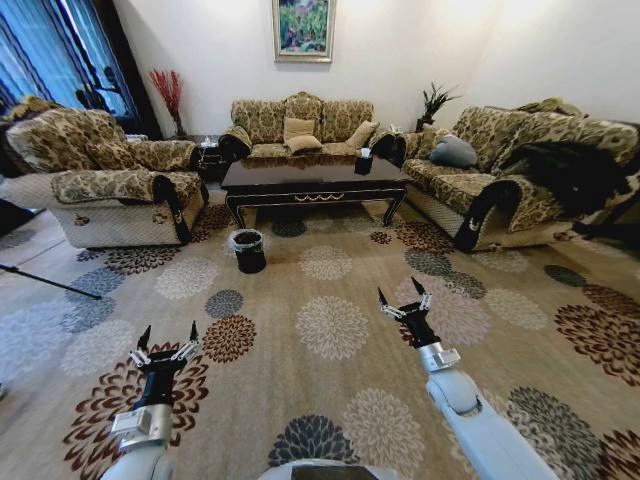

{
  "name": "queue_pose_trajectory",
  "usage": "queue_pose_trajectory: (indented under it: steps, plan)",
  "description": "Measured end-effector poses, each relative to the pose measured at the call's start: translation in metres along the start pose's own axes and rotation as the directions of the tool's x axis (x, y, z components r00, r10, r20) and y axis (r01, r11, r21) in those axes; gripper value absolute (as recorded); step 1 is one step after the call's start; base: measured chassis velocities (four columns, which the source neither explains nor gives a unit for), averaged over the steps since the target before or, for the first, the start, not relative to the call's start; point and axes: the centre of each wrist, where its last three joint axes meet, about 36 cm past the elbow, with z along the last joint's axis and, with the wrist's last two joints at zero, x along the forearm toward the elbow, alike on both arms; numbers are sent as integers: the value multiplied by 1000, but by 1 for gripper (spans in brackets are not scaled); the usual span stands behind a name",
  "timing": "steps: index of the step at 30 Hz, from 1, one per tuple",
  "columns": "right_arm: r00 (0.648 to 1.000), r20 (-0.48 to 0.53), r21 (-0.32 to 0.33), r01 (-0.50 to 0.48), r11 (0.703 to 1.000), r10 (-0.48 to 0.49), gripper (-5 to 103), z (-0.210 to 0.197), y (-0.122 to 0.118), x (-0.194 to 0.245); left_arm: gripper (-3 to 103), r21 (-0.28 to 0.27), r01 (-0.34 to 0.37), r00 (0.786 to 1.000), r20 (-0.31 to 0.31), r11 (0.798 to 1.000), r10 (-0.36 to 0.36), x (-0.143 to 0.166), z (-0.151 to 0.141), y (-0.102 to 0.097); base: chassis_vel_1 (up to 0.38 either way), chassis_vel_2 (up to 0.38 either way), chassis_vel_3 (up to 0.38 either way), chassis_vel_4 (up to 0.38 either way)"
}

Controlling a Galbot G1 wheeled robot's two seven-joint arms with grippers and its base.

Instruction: Move to the front of the table and pick up the trash from the floor, then place it into the trash bin.

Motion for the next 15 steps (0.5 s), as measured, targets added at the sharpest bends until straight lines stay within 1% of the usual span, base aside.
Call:
queue_pose_trajectory:
  steps: [15]
  plan:
    - [1000, 0, 0, 0, 1000, 0, 100, 0, 0, 0, 100, 0, 0, 1000, 0, 1000, 0, 0, 0, 0, 0, 0, 0, 0]
